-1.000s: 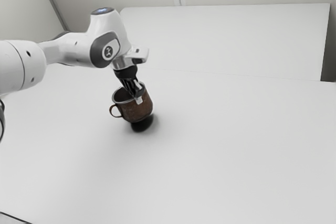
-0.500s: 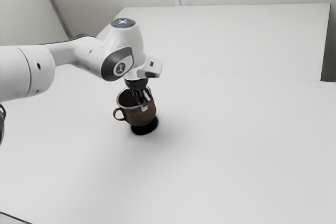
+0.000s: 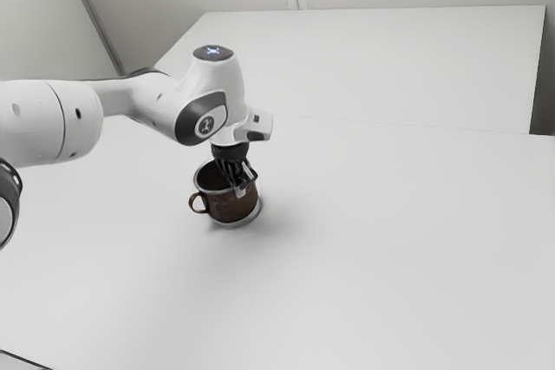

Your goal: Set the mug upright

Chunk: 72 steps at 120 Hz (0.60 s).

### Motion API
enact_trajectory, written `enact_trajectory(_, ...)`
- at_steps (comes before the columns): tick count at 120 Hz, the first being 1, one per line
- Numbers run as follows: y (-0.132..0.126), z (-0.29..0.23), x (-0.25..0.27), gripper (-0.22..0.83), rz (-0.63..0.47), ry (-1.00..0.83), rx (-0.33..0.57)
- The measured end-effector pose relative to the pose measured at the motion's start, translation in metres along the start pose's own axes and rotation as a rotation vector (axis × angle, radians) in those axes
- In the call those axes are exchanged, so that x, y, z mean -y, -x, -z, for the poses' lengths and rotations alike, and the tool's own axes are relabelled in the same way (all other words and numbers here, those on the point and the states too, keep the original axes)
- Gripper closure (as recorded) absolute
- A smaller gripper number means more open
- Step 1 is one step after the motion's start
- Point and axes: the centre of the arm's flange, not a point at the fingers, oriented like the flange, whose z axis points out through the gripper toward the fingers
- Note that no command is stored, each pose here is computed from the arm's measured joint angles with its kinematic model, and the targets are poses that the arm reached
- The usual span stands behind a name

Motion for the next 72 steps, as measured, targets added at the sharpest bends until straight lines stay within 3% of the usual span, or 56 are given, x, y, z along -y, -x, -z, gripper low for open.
enact_trajectory(28, 0.007, -0.012, -0.002, 0.77, 0.034, 0.004, 0.006)
enact_trajectory(51, 0.008, -0.001, -0.002, 0.37, 0.051, 0.004, -0.022)
enact_trajectory(72, 0.008, 0.059, 0.034, 0.17, 0.117, -0.033, -0.13)
